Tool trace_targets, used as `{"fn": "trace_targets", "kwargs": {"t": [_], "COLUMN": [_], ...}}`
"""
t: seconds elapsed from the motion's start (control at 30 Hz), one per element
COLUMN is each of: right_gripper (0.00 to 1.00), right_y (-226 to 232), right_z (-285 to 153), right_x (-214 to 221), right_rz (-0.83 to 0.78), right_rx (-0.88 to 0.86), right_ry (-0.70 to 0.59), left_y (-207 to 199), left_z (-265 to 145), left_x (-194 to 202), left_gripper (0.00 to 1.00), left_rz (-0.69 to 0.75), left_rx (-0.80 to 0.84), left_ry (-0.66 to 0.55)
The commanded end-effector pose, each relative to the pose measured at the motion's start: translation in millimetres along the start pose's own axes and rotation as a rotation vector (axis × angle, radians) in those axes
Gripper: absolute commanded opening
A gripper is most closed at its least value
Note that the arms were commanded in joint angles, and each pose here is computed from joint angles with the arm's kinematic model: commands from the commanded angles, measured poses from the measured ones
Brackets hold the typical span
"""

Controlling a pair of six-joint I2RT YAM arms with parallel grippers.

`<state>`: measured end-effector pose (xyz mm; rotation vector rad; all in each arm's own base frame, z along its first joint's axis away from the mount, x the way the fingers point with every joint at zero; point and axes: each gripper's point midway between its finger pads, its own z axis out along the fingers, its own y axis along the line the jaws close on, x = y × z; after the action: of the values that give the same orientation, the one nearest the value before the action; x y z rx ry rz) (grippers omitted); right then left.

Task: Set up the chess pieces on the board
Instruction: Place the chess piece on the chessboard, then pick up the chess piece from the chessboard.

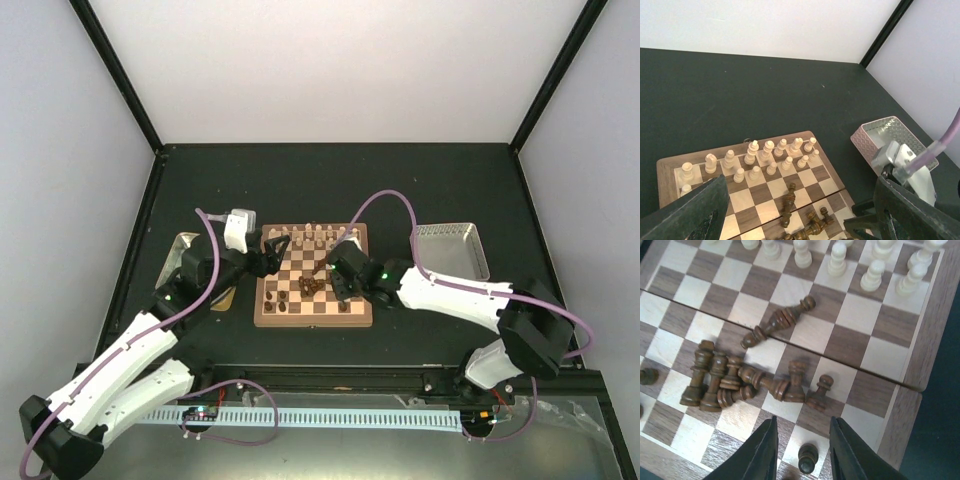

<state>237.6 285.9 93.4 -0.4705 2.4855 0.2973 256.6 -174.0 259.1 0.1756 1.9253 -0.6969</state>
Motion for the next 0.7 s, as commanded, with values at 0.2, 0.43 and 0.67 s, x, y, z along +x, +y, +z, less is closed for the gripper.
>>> {"fn": "trace_targets", "kwargs": {"t": [0.2,0.43,0.67], "right_gripper": [0.37,0.30,0.26], "right_y": [-10,-13,-11], "right_z": [4,25,37], "right_x": [-7,4,8], "right_rz": [0.101,0.137,0.132], "right_rx": [0.042,0.072,0.078], "right_ry": [0.154,0.234,0.259], "left_y": [3,4,5], "left_z": [-3,-3,-3], "left_x": [1,2,2], "left_gripper": [0.81,0.81,0.82], "left_rz": [-0.014,-0.012,-0.013], "left_rx": [-0.001,-0.004,-0.005], "left_ry": [0.000,0.002,0.002]}}
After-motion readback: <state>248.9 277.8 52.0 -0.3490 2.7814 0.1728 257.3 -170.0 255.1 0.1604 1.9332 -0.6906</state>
